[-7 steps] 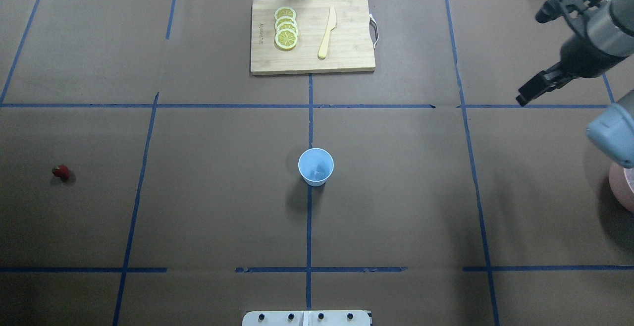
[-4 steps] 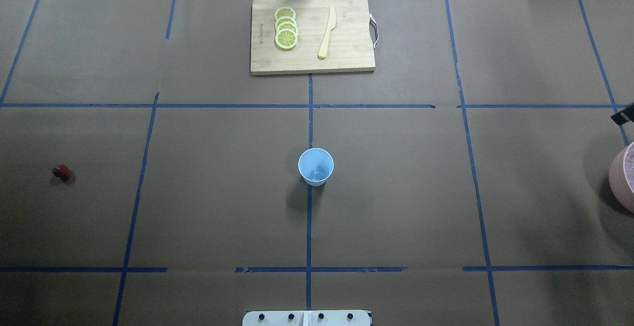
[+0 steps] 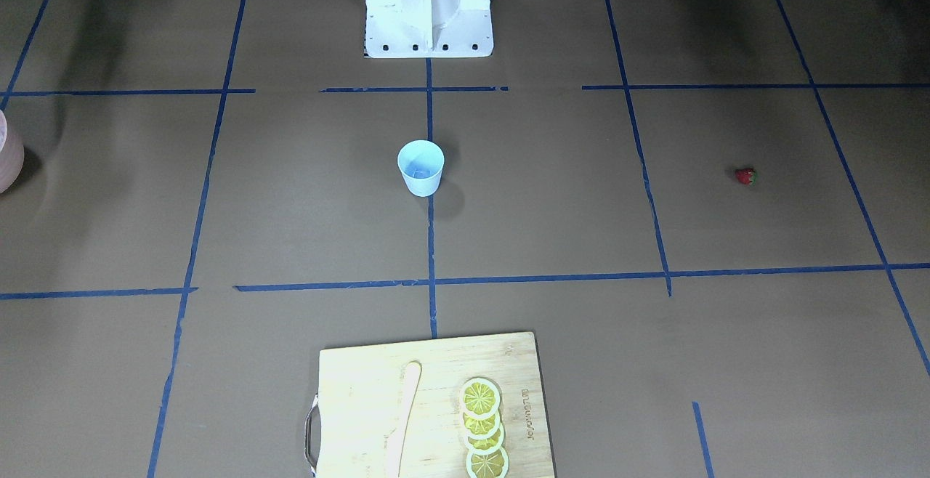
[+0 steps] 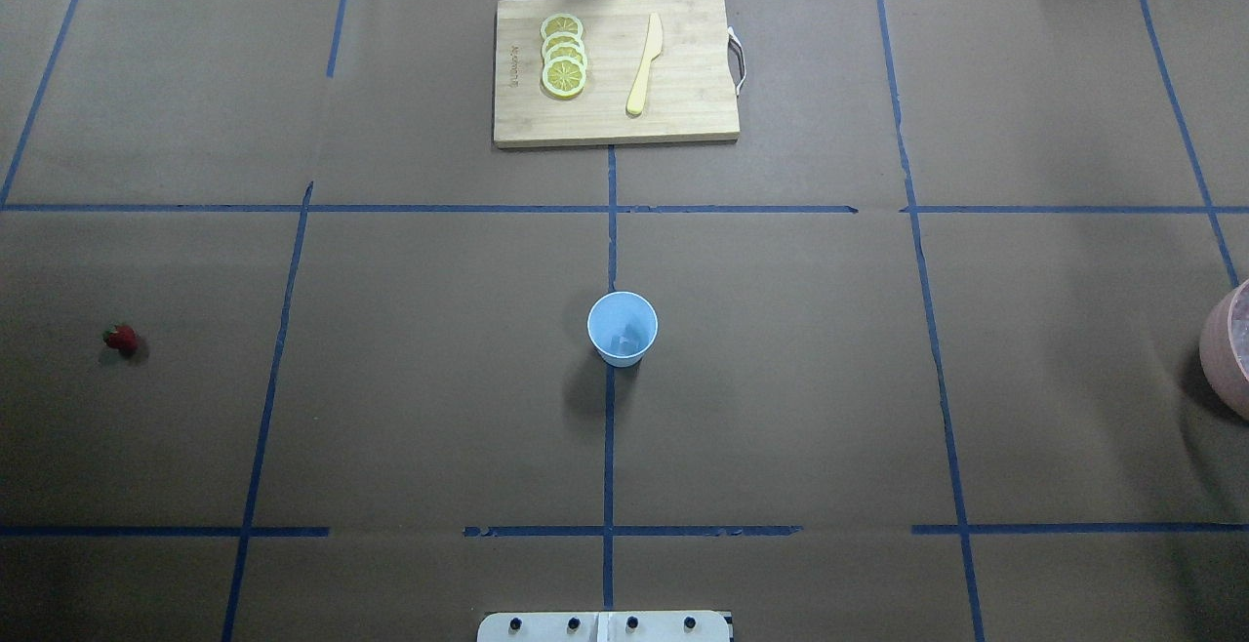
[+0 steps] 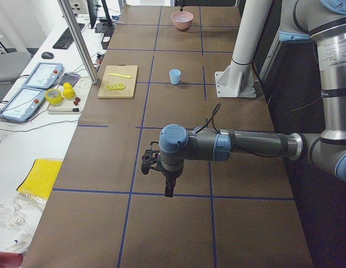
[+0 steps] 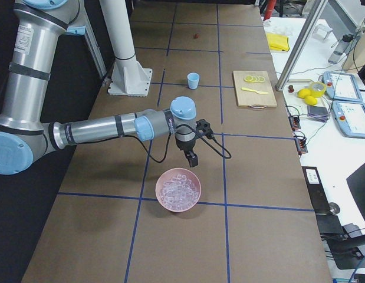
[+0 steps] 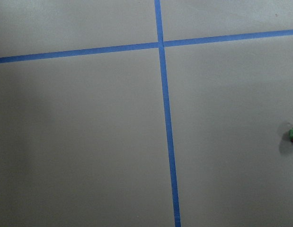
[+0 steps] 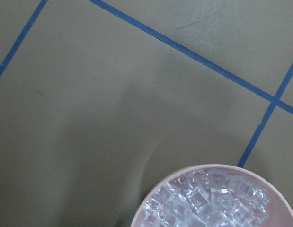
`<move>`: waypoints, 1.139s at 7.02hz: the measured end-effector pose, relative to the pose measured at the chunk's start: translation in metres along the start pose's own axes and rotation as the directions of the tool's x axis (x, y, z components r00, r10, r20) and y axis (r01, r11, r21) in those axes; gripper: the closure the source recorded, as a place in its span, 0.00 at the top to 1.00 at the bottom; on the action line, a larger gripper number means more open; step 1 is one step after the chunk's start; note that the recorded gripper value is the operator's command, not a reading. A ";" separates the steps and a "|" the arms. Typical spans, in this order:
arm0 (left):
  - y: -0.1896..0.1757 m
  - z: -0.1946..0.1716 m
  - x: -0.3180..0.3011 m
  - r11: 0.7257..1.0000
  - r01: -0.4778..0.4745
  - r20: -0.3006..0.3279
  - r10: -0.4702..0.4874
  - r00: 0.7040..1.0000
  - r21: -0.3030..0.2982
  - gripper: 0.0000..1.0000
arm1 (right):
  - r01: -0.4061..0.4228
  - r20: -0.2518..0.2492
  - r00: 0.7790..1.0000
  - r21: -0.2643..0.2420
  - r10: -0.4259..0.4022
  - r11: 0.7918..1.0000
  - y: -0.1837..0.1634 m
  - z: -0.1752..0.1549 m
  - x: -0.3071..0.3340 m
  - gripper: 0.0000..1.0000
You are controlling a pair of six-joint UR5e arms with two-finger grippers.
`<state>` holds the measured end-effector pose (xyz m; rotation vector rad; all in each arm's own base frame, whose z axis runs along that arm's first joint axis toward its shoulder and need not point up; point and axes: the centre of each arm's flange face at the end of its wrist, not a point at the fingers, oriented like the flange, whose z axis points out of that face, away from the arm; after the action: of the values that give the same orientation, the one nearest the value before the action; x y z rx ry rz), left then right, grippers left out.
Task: Put ice and strawberries in cup
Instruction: 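Lower the right gripper into the bowl and grasp another ice cube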
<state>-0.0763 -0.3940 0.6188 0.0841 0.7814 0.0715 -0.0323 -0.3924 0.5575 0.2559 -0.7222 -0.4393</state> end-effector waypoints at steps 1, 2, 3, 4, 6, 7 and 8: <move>0.000 0.000 0.000 1.000 0.000 0.000 0.000 1.000 0.000 1.00 | -0.006 -0.011 1.000 -0.002 0.006 1.000 0.010 0.013 0.010 0.96; 0.000 0.000 0.000 1.000 0.000 0.000 0.000 1.000 0.000 1.00 | -0.010 -0.017 1.000 -0.004 0.010 1.000 0.015 0.022 0.016 0.95; 0.000 0.000 0.000 1.000 0.000 0.000 0.000 1.000 0.000 1.00 | -0.016 -0.020 1.000 -0.012 0.016 1.000 0.018 0.028 0.018 0.94; 0.000 -0.001 0.001 1.000 -0.001 0.000 0.001 1.000 0.001 1.00 | -0.020 -0.026 0.999 -0.025 0.019 0.999 0.022 0.034 0.017 0.94; 0.000 -0.001 0.001 1.000 -0.003 0.000 0.003 1.000 0.003 1.00 | -0.020 -0.033 0.999 -0.037 0.019 0.999 0.039 0.048 0.021 0.89; 0.000 -0.002 0.002 1.000 -0.003 0.000 0.003 1.000 0.003 1.00 | -0.027 -0.034 0.999 -0.026 0.026 0.999 0.048 0.058 0.026 0.86; 0.000 -0.002 0.002 1.000 -0.004 0.000 0.004 1.000 0.004 1.00 | -0.039 -0.032 0.999 -0.012 0.038 0.999 0.054 0.069 0.028 0.83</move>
<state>-0.0763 -0.3940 0.6164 0.0890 0.7810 0.0735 -0.0448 -0.3639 0.6439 0.2368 -0.6916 -0.4022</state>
